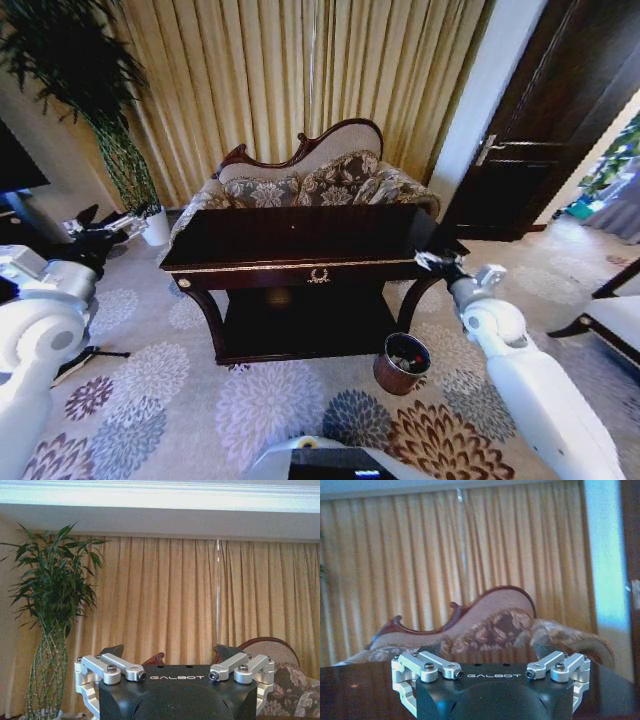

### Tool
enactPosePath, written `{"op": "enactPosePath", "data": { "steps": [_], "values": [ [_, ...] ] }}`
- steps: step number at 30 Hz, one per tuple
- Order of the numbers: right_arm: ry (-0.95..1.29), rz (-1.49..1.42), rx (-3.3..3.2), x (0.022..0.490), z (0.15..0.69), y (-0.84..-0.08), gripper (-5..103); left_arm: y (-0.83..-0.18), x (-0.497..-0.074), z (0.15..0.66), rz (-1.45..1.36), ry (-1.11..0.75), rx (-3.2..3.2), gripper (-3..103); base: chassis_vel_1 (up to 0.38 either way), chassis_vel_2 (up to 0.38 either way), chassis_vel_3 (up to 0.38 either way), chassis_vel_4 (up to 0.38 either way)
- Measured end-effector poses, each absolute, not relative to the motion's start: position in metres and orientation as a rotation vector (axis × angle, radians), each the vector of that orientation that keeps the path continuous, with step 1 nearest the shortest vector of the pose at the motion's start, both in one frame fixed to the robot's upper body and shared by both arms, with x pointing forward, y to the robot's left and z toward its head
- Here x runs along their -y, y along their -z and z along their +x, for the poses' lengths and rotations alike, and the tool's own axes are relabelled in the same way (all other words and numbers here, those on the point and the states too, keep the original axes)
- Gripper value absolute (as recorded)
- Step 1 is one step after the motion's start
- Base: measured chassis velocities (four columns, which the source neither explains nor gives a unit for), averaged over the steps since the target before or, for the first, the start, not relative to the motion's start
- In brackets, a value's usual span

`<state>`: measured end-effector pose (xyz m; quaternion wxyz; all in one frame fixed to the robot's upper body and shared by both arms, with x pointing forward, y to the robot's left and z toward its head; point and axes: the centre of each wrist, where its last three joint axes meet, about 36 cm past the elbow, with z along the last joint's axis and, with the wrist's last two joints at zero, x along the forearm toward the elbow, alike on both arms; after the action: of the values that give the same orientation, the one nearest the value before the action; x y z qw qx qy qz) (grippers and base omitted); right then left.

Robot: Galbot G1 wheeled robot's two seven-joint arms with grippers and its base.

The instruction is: Move to the front of the table and place the trash on the table into the trash bin.

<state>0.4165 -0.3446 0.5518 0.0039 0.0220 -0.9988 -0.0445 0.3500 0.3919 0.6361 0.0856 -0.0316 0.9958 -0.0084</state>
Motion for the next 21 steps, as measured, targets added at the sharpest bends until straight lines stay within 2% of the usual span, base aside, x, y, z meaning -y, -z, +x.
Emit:
{"op": "enactPosePath", "data": {
  "steps": [6, 14, 21],
  "values": [
    [0.045, 0.101, 3.151, 0.3325, 0.413, -0.5596, 100, -0.6308, -0.3892, 0.3489, -0.094, 0.04, -2.966, 100, 0.0, 0.0, 0.0, 0.0],
    [0.034, 0.102, 3.143, 0.3318, 0.4115, -0.5579, 100, -0.6271, -0.3869, 0.3481, -0.09, 0.052, -2.972, 100, 0.0, 0.0, 0.0, 0.0],
    [0.037, 0.104, 3.141, 0.3324, 0.4111, -0.5574, 100, -0.6277, -0.3852, 0.3479, -0.08, 0.047, -2.977, 100, 0.088, -0.109, -0.091, 0.092]
  ]
}}
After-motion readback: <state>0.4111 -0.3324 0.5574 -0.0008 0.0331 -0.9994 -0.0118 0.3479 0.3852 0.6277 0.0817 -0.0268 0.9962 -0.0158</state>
